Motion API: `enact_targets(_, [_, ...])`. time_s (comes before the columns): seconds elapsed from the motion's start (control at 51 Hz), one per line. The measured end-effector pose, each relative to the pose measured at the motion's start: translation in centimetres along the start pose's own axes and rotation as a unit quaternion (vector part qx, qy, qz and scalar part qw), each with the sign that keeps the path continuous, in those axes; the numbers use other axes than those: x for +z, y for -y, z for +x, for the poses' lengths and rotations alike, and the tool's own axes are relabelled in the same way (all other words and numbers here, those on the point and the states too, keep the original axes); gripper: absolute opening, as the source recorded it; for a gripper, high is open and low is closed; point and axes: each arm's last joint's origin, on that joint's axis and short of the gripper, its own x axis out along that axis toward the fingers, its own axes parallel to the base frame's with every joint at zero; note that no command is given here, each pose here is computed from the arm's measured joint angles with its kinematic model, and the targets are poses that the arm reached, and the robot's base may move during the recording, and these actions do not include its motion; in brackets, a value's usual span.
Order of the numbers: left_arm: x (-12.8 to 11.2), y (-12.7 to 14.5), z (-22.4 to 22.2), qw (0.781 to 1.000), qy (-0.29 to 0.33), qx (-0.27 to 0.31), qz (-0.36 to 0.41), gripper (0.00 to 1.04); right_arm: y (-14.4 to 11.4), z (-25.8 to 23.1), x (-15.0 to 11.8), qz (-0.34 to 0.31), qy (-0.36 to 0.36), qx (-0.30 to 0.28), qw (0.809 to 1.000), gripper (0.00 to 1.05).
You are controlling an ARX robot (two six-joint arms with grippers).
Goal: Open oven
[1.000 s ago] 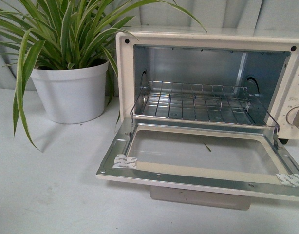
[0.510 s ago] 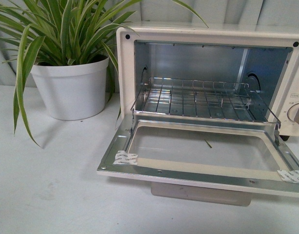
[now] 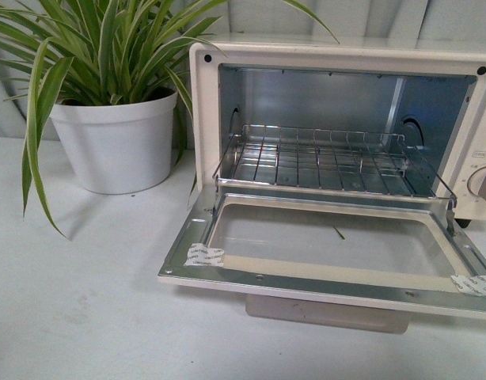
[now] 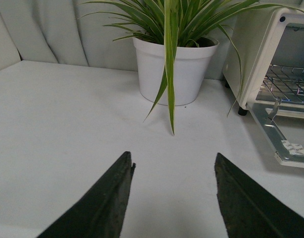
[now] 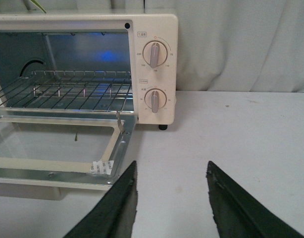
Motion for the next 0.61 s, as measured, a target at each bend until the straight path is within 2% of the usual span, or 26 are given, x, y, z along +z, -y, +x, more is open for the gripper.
enact_targets(0.098, [0.0,0.0,0.0,1.0,0.0,0.0,0.0,0.68,0.0,0.0,0.0,0.0,0.0,0.0,1.0,0.59])
enact_targets(0.196, [0.0,0.0,0.0,1.0,0.0,0.0,0.0,0.93,0.0,0.0,0.0,0.0,0.0,0.0,1.0,0.82])
enact_targets(0.235, [0.0,0.0,0.0,1.0,0.0,0.0,0.0,1.0,0.0,0.0,0.0,0.0,0.0,0.0,1.0,0.93])
enact_targets(0.255, [0.0,0.0,0.0,1.0,0.0,0.0,0.0,0.99,0.0,0.0,0.0,0.0,0.0,0.0,1.0,0.96])
enact_targets(0.608, [0.0,0.0,0.0,1.0,0.0,0.0,0.0,0.98,0.0,0.0,0.0,0.0,0.0,0.0,1.0,0.95])
